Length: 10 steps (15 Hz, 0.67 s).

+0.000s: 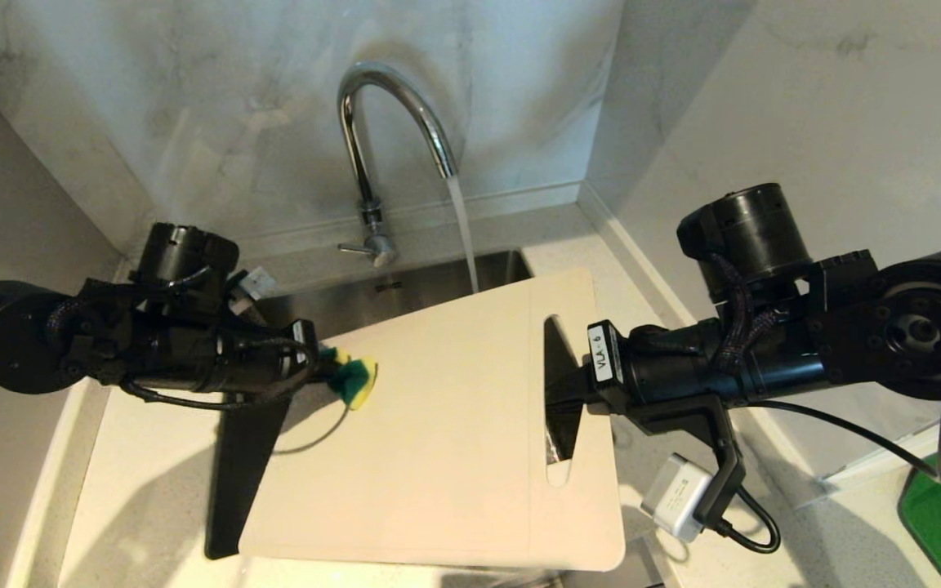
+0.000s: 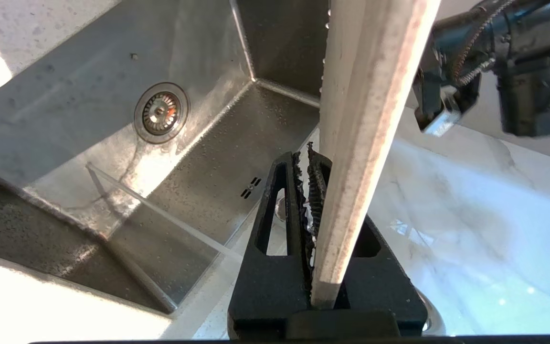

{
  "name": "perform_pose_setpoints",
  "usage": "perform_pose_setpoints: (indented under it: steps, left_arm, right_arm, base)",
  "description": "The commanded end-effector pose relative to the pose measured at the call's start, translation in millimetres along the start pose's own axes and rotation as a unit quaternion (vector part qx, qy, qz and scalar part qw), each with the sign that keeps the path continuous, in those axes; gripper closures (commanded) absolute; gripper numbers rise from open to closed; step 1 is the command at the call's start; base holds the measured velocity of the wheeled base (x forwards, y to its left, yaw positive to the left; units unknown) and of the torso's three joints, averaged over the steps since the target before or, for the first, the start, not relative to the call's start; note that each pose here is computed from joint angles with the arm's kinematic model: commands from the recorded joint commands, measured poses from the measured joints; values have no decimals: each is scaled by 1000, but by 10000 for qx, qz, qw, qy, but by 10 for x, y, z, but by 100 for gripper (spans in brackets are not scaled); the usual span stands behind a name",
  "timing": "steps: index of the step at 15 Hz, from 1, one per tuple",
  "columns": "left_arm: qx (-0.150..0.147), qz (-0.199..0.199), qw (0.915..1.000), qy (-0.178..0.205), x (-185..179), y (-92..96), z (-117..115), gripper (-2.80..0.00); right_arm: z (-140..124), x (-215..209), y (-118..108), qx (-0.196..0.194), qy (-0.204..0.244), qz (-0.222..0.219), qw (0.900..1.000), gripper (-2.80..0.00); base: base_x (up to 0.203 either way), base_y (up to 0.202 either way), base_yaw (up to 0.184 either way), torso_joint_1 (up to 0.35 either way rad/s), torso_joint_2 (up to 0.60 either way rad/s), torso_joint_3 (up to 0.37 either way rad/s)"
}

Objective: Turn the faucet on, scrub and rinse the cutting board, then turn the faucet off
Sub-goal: Scrub the cutting board underwater

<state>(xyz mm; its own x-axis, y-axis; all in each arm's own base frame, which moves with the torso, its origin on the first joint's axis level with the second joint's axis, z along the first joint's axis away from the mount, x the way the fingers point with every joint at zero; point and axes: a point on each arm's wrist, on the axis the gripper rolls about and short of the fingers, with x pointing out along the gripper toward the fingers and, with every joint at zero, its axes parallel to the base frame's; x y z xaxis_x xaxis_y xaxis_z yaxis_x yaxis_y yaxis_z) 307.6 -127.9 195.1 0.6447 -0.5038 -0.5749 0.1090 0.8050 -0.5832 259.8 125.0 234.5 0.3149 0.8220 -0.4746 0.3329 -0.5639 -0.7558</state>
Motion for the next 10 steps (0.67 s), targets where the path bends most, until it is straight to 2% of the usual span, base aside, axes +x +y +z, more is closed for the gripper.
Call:
perform_pose_setpoints:
  steps: [1,6,8,10]
  left_arm:
    - [-134,127,9998,-79,-68,218,100,0]
    - [-337,282,9988,-231,-280,707,287,0]
    - [-334,243,9984,-387,-395,742,348,0]
    - [-263,21,9981,-562,-504,618,424,0]
  right_arm:
    - [8,-18,-14,-85,2,-23,10000,0]
    - [9,-24,-19,-92,9,-27,10000,0]
    - [8,-32,-28,-97,22,-35,9999,0]
    - [11,-34,-28,-96,21,-35,9999,0]
  base:
    - [0,0,0,0,0,0]
    - [0,0,0,0,0,0]
    - [0,0,0,0,0,0]
    - [0,0,0,0,0,0]
